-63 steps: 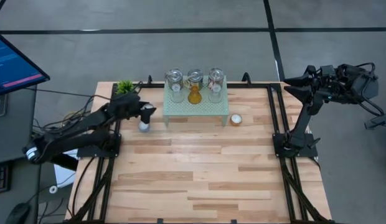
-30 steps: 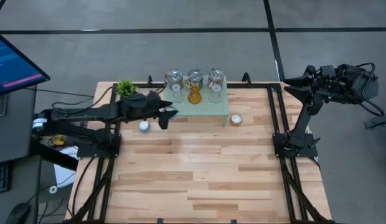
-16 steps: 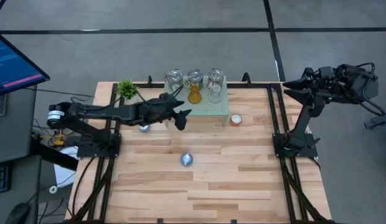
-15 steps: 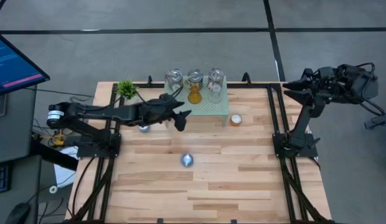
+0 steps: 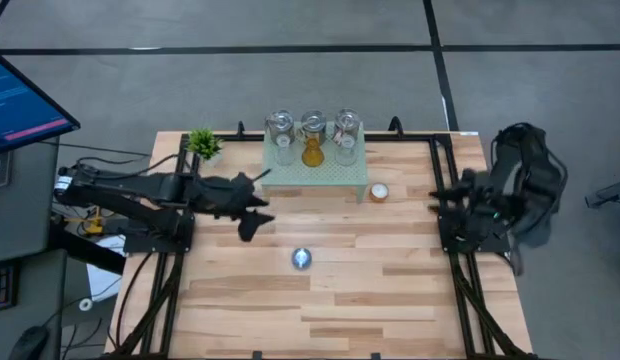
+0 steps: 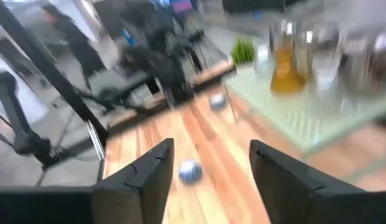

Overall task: Pick & Place candle stick holders
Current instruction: Put the blue scented candle on the shelf

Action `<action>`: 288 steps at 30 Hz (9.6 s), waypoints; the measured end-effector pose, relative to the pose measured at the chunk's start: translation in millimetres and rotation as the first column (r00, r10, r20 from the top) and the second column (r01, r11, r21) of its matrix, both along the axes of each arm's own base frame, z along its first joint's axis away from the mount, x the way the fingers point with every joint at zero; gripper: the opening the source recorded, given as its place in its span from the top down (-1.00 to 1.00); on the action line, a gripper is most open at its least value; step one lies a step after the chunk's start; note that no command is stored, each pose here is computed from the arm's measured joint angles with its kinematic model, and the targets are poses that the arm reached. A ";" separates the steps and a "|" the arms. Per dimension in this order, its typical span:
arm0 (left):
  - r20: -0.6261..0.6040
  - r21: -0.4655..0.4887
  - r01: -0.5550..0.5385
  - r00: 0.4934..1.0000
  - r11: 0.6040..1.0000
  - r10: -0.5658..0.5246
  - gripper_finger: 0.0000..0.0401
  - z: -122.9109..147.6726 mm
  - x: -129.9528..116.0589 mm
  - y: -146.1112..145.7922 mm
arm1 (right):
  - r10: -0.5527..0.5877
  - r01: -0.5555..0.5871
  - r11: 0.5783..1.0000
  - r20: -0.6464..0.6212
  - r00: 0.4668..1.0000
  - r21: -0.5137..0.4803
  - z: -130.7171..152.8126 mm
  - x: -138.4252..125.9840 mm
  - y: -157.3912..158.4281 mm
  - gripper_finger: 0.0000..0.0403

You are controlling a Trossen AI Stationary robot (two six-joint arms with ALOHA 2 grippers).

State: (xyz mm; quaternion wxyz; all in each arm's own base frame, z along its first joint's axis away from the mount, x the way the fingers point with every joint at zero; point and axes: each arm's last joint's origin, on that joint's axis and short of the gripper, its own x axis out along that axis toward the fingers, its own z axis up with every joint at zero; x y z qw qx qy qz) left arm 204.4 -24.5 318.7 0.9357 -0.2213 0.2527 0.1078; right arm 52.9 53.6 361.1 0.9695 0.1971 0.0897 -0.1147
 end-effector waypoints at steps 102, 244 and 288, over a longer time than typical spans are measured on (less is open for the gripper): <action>-0.139 -0.109 0.208 0.965 0.972 -0.222 -0.24 -61.9 -70.3 -71.5 | 0.333 -0.352 0.929 -0.673 0.660 0.114 -220.4 381.8 15.8 -0.28; 0.003 -0.052 0.376 0.926 0.925 -0.377 0.23 -211.9 60.6 -51.3 | 0.357 -0.478 0.876 -0.742 0.567 0.056 -230.1 365.2 40.6 -0.23; 0.273 -0.034 0.271 0.929 0.962 -0.252 0.98 -78.5 -31.1 -33.4 | 0.225 -0.310 0.950 -0.645 0.731 -0.020 -143.0 348.3 4.8 -0.34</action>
